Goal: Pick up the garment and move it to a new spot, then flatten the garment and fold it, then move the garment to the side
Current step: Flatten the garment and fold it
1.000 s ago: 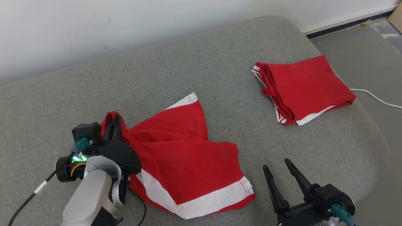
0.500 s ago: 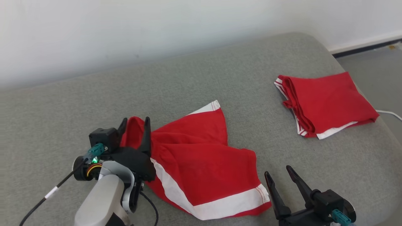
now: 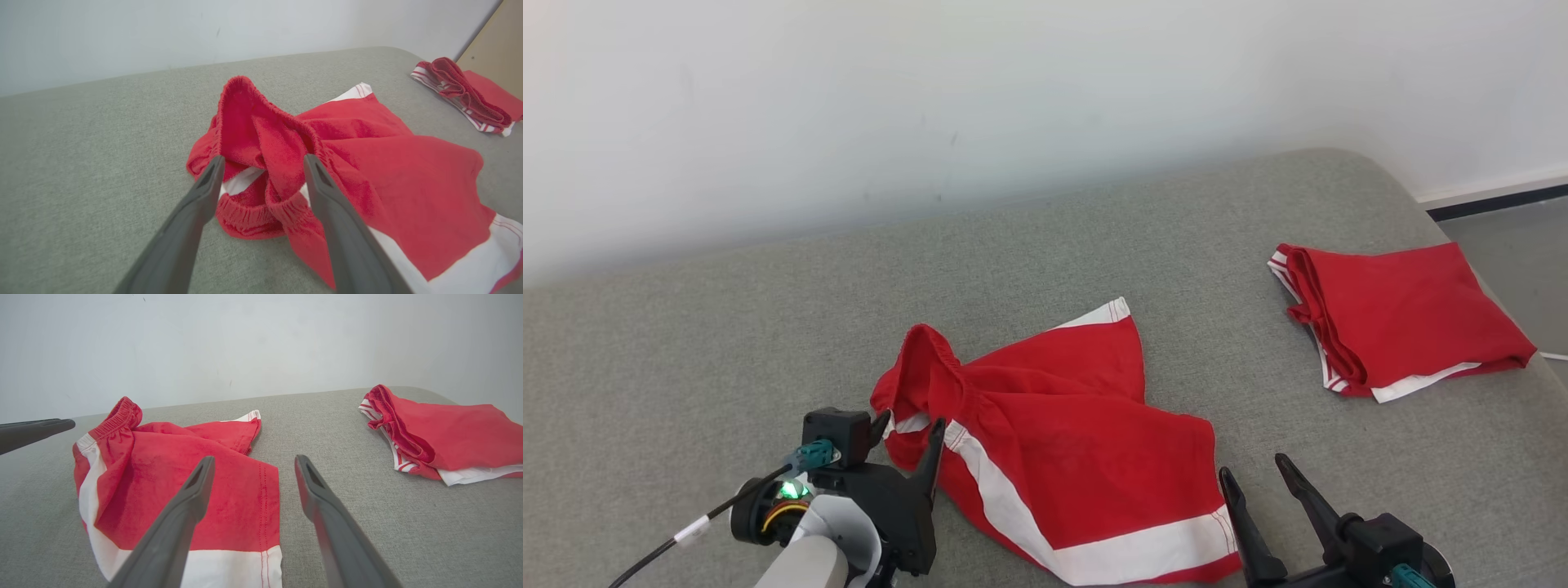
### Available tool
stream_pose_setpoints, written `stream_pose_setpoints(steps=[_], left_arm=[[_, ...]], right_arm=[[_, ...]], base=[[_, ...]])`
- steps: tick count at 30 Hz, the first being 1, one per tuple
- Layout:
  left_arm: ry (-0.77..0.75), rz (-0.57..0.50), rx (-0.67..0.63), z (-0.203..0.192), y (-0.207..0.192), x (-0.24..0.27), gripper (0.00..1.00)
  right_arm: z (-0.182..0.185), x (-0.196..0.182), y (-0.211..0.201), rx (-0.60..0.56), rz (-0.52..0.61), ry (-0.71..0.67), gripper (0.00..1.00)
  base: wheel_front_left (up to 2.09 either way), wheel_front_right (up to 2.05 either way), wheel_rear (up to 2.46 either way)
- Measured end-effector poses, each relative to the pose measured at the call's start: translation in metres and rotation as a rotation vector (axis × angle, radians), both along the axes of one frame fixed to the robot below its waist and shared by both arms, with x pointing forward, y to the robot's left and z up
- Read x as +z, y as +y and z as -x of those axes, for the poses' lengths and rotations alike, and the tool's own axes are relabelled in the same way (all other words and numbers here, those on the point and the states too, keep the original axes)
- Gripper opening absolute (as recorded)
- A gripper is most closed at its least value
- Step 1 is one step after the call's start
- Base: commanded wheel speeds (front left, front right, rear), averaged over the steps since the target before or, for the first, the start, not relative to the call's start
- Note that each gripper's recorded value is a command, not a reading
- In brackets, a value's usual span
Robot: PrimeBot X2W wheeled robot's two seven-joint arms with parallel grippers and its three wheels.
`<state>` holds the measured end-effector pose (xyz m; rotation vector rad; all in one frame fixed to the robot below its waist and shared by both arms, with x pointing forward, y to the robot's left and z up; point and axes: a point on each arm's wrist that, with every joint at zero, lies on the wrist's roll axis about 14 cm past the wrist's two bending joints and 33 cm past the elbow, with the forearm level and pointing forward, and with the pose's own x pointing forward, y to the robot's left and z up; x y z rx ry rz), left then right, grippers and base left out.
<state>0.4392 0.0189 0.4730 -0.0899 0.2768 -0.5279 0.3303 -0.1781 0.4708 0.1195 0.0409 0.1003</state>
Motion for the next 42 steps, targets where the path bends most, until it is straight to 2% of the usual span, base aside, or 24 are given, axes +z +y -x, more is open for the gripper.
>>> stream_pose_setpoints(steps=[5, 15, 40, 42], left_arm=[[0.066, -0.023, -0.046, 0.010, -0.006, -0.008, 1.00], [0.178, -0.158, -0.160, 0.022, -0.016, -0.023, 1.00], [0.180, -0.340, -0.327, 0.012, -0.028, -0.014, 1.00], [0.179, -0.346, -0.329, 0.012, -0.028, -0.015, 0.87]], right_arm=[[0.003, 0.000, -0.003, -0.012, -0.003, 0.001, 1.00], [0.007, -0.001, -0.011, -0.044, -0.007, 0.005, 1.00], [0.003, -0.009, -0.012, -0.052, -0.010, 0.032, 1.00], [0.003, -0.009, -0.011, -0.050, -0.010, 0.032, 1.00]], base=[[0.00, 0.00, 0.00], [0.00, 0.00, 0.00], [0.00, 0.00, 0.00], [0.00, 0.00, 0.00]])
